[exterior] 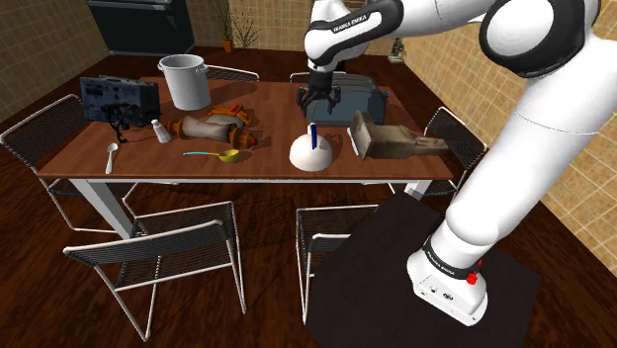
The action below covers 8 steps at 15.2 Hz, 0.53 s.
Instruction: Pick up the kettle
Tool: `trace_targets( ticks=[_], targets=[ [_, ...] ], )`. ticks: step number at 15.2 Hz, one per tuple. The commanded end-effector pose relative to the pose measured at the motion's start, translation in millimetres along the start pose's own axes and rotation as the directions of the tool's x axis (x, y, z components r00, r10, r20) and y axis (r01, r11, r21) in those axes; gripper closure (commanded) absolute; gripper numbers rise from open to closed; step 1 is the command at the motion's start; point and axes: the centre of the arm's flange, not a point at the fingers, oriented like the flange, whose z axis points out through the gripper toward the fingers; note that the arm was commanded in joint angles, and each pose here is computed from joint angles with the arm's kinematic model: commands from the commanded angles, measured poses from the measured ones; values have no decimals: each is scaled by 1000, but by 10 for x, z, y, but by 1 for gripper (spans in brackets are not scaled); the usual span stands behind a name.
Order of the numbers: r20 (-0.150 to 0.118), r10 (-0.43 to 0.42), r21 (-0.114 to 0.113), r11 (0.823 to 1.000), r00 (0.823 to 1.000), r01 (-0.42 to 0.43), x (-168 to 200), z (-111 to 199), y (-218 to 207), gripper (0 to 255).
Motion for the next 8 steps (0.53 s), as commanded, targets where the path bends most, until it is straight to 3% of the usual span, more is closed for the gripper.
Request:
trace_targets(
  ticks=[1, 8],
  targets=[
    [5, 49, -12, 999, 999, -49, 224, 163, 27, 0],
    [20, 212, -53, 976, 977, -211, 940, 759, 178, 0]
  ],
)
